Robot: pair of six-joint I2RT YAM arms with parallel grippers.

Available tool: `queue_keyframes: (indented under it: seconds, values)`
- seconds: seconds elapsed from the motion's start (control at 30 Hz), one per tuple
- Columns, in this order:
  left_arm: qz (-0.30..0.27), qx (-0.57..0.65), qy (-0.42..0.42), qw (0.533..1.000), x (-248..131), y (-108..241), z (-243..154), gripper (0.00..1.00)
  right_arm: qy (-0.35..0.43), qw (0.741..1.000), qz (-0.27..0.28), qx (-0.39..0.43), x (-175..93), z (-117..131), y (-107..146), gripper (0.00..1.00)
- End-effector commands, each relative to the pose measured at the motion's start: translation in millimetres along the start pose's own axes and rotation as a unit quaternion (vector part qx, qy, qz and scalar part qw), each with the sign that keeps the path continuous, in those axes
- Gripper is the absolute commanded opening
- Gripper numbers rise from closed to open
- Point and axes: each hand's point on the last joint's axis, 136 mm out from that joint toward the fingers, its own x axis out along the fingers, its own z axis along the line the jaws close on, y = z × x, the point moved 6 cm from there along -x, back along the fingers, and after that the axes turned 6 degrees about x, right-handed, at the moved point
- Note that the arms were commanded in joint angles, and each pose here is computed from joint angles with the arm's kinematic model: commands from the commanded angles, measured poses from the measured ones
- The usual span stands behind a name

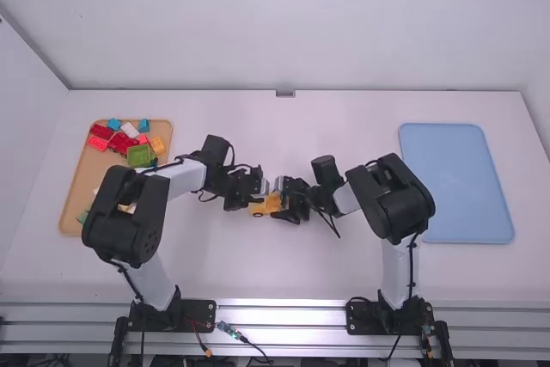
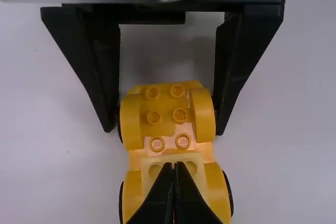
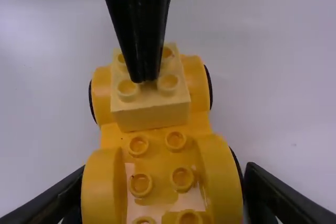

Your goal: Assemble lego blocks to make yellow taxi

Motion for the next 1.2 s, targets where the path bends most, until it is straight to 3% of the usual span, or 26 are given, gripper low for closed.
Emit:
queue_keyframes:
  seconds: [0.0,0.17,0.63,0.9,1.17]
  values:
    - [0.071,-0.019,0.030,0.997,13,23,-21,0.02,0.007,1.000,0.005,0.005,1,-4,2,0.80]
    - [0.071,-0.018,0.031,0.997,14,22,-21,0.02,0.006,1.000,0.004,0.005,1,-4,2,0.84]
    - [0.067,-0.013,0.019,0.997,12,21,-14,0.02,0.006,1.000,0.003,0.005,1,-5,1,0.81]
    - [0.056,-0.013,0.031,0.998,8,12,-10,0.02,0.006,1.000,0.003,0.005,1,-5,1,0.65]
    - [0.043,-0.007,0.033,0.999,8,9,-10,0.02,0.006,1.000,0.003,0.005,1,-5,1,0.63]
